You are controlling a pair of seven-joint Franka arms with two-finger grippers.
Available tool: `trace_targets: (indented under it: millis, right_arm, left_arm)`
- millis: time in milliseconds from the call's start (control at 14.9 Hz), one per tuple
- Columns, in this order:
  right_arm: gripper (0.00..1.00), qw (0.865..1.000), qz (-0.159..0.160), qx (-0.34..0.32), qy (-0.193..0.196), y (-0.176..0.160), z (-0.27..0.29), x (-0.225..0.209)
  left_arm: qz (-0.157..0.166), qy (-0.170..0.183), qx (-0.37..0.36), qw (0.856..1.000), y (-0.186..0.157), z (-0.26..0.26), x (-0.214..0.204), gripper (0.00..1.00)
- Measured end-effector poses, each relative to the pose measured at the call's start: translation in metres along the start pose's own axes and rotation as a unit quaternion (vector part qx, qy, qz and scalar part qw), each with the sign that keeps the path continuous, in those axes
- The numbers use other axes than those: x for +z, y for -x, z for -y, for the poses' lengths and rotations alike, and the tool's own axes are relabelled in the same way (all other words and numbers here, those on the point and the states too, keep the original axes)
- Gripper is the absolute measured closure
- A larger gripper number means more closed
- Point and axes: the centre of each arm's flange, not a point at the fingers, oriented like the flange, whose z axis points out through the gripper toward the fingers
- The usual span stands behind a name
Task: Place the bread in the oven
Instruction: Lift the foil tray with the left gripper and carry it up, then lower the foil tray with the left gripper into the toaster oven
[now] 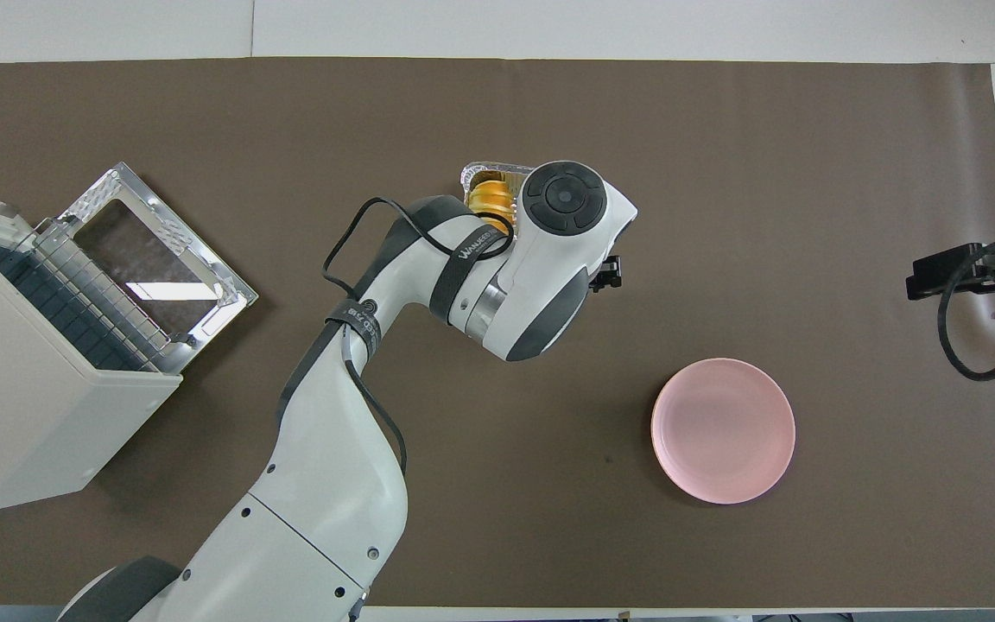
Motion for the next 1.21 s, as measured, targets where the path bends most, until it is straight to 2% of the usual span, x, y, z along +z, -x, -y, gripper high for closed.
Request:
trace_targets:
  millis: [201,268,336,403,470,671,872,1074,1208]
  right_arm:
    - [0.00,1.000,0.000,0.000,0.000,0.000,0.000,0.000]
    - [0.00,1.000,0.000,0.000,0.000,0.000,0.000,0.000]
    - [0.00,1.000,0.000,0.000,0.000,0.000,0.000,0.000]
    - [0.00,1.000,0.000,0.000,0.000,0.000,0.000,0.000]
    - [0.00,1.000,0.000,0.000,0.000,0.000,0.000,0.000]
    - [0.00,1.000,0.000,0.000,0.000,0.000,0.000,0.000]
    - [0.00,1.000,0.000,0.000,0.000,0.000,0.000,0.000]
    - [0.00,1.000,0.000,0.000,0.000,0.000,0.000,0.000]
    - [0.00,1.000,0.000,0.000,0.000,0.000,0.000,0.000]
  left_arm:
    - [0.003,-0.003,-0.022,1.000,0.003,-0.003,0.012,0.04]
    - [0.004,-0.003,-0.026,1.000,0.002,-0.003,0.013,0.11]
    - [0.004,-0.003,-0.029,1.000,0.002,-0.003,0.014,0.22]
    - [0.004,-0.003,-0.032,0.999,0.001,-0.002,0.014,0.22]
    - [0.004,-0.003,-0.035,0.999,0.000,0.000,0.014,0.29]
    - [0.009,-0.010,-0.042,0.999,-0.003,0.006,0.015,0.66]
    - [0.021,-0.021,-0.046,0.999,-0.003,0.011,0.016,0.98]
    - [0.032,-0.027,-0.052,0.998,-0.005,0.017,0.011,0.98]
    - [0.045,-0.031,-0.072,0.996,-0.014,0.034,-0.007,0.98]
